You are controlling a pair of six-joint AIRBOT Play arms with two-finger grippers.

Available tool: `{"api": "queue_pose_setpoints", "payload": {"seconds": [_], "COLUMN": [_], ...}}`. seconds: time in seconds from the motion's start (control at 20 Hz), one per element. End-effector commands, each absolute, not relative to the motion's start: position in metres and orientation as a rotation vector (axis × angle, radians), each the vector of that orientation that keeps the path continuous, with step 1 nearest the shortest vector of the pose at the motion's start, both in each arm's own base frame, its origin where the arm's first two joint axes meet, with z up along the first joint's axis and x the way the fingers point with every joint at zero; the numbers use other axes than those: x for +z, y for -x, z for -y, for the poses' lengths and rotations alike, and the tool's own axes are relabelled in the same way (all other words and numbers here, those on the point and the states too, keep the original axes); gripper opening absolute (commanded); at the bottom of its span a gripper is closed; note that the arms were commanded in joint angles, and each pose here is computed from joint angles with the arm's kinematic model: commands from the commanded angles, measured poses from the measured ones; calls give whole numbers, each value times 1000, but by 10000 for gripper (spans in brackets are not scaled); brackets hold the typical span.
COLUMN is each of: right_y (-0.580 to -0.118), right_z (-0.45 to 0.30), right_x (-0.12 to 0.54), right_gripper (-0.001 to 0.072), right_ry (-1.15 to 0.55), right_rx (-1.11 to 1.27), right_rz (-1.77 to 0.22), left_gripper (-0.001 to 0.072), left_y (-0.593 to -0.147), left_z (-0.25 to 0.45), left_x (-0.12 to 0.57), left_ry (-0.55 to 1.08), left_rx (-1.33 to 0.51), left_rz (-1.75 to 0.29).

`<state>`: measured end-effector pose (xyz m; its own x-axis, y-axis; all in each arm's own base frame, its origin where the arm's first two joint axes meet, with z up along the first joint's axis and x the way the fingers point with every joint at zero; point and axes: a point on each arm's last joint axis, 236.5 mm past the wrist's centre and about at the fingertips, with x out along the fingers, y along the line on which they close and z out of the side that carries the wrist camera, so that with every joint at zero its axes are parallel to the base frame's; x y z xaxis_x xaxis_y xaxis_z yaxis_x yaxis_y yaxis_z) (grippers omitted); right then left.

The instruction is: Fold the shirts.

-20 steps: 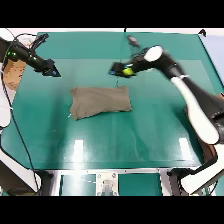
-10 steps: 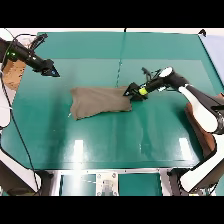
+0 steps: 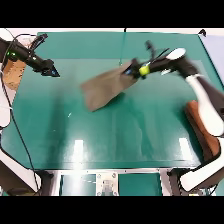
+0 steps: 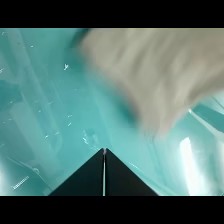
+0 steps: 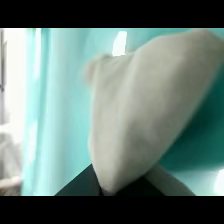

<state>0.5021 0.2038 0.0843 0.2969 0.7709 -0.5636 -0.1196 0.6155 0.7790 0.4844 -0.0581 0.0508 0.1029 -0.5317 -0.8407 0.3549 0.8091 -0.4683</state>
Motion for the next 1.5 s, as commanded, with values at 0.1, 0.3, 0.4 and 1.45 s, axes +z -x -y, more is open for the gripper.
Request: {"api": "queue_pose_setpoints", "payload": {"seconds": [0.1,0.3,0.4,1.45], "right_y": [-474,-396,-345,-143], "right_z": [-13,135,192,233], "right_x": [208,238,245,57], "right_gripper": [12,12,12,651], "right_ry": [-651,-685,-724,-1142], "right_rx": [254,-185,-403,-1016], "right_rz": [-891,-809,-778,-1271], "left_gripper": [19,19,19,18], "left_y": [-483,-483,-483,-484], "left_z": [58,58,58,61], "left_x": [51,51,51,53], "left_ry": [162,163,164,185], "left_rx": [-660,-662,-663,-664], "left_rz": [-1318,-1317,-1318,-1315]}}
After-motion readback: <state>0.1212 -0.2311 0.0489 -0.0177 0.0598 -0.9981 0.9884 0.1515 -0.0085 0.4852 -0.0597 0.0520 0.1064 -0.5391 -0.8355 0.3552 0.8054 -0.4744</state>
